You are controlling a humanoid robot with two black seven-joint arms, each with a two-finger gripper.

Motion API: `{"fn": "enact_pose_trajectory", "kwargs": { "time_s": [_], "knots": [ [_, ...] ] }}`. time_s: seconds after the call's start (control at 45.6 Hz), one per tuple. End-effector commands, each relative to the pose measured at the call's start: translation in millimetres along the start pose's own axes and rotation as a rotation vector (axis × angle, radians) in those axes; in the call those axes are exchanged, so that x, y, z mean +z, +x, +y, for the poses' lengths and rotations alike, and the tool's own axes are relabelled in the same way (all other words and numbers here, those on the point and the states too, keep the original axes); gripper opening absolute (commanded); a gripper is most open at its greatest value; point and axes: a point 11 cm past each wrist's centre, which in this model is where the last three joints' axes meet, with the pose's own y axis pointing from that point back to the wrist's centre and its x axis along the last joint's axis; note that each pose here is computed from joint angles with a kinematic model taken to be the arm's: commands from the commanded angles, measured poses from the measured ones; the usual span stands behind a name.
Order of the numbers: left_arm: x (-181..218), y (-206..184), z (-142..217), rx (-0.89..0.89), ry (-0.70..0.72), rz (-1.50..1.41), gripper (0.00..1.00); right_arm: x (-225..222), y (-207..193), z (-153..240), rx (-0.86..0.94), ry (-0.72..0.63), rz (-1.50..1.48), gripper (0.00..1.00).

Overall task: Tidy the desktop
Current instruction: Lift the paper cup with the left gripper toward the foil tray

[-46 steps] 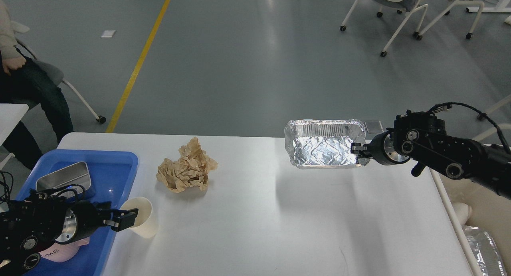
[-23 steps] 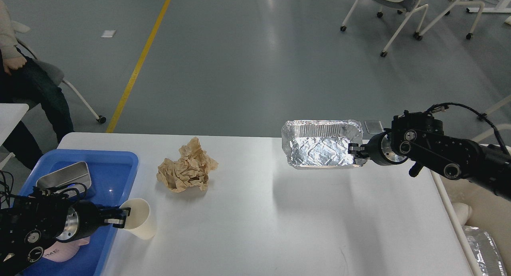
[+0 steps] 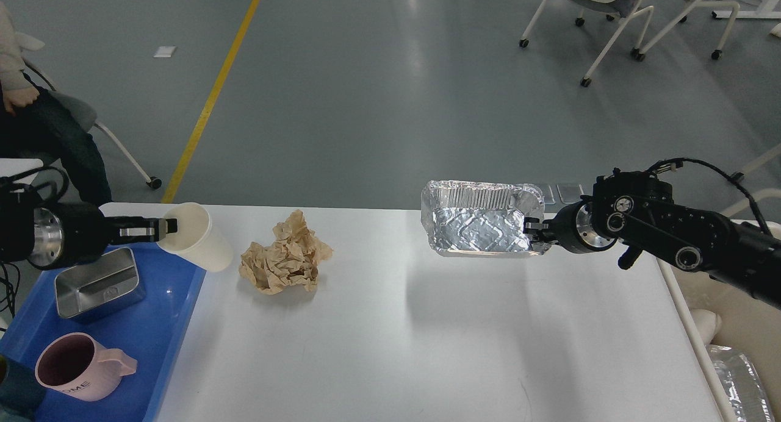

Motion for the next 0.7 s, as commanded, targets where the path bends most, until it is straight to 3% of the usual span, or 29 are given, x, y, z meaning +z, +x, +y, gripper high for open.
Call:
{"fn": "enact_pose_trajectory", "kwargs": {
  "time_s": [0.0, 0.197, 0.329, 0.461, 0.68],
  "knots": [
    [13.6, 48.0, 30.5, 0.067, -0.037, -0.016, 0.08, -5.1, -1.7, -1.4, -0.007, 0.013, -0.006, 0.0],
    [53.3, 109.9, 62.4, 0.15, -0.101, -0.108, 0.08, -10.5, -0.1, -1.1, -0.006, 0.019, 0.003, 0.0],
    [72.1, 131.0, 70.7, 0.193, -0.127, -0.143, 0.08, -10.7, -0.3, -0.8, -0.006, 0.02, 0.004, 0.0],
    [141.1, 151.4, 40.5, 0.183, -0.249, -0.23, 0.08, -12.4, -1.2, -1.3, -0.008, 0.024, 0.006, 0.0],
    [216.0, 160.4, -32.1, 0.097, -0.27, -0.302, 0.08, -11.8, -0.5, -0.6, -0.006, 0.024, 0.005, 0.0]
  ]
}}
